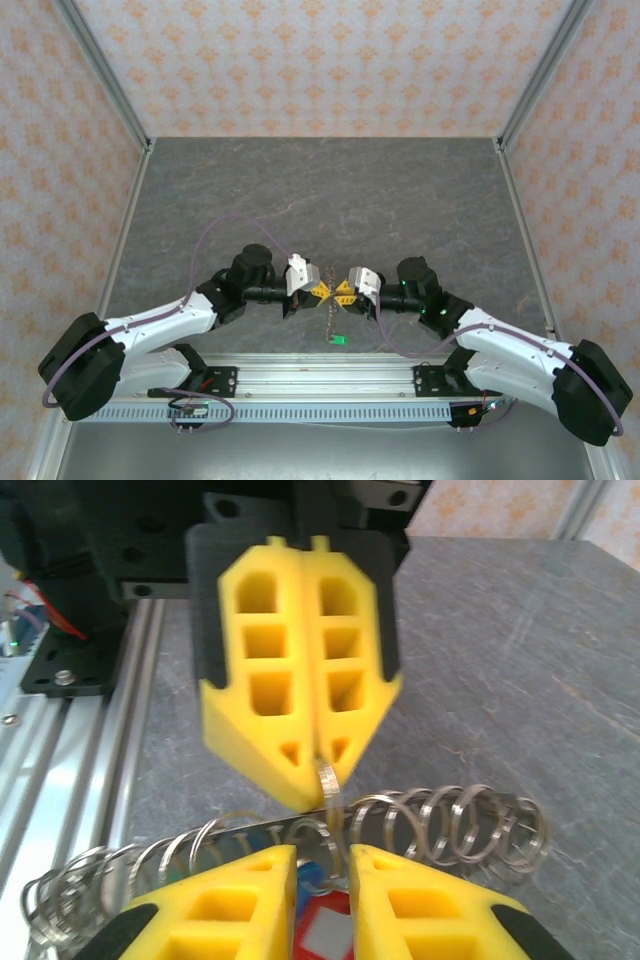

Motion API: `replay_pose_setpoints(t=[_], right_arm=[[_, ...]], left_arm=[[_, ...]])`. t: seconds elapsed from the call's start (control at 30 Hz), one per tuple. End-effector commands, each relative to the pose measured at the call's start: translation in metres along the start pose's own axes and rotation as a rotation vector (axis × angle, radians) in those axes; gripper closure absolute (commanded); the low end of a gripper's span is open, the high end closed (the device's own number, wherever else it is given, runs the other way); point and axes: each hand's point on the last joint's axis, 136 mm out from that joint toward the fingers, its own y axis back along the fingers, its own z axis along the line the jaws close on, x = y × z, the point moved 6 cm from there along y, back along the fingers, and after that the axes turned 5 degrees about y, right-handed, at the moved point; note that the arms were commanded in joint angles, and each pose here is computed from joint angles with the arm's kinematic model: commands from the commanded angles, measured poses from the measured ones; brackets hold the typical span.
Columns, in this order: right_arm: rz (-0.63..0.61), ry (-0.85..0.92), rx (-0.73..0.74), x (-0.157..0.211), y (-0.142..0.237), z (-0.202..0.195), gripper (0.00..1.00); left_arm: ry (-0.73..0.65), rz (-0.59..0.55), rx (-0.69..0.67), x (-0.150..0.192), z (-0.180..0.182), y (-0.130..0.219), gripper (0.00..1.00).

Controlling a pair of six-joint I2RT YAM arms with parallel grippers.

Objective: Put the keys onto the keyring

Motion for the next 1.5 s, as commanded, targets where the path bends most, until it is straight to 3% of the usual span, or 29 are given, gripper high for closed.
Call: replay_pose_setpoints(t=[0.0, 0.27, 0.6, 0.77, 1.23, 1.47], right_arm=[[-0.045, 0.032, -0.055, -0.013, 0.005, 0.006, 0.8], [-0.018, 0.034, 0.115, -0.012, 0.011, -0.011, 0.79], [-0.089, 0.062, 0.126, -0.024, 0.024, -0.004, 0.8], [-0.048, 0.046, 0.217, -0.017, 0.03, -0.01, 0.82], [-0.121, -0.007, -0.022, -0.035, 0.014, 0.002, 0.82], [-0.092, -0.018, -0.009, -0.025, 0.006, -0.002, 0.89]], left_arm=[[-0.079, -0.076, 0.003, -0.03, -0.004, 0.004, 1.0], [-0.081, -0.061, 0.031, -0.032, -0.007, 0.0, 1.0], [-0.091, -0.048, 0.032, -0.031, -0.011, 0.001, 1.0], [-0.095, -0.05, 0.033, -0.032, -0.013, 0.002, 1.0], [-0.115, -0.042, 0.052, -0.031, -0.017, -0.001, 1.0], [-0.122, -0.051, 0.063, -0.033, -0.018, -0.003, 1.0]])
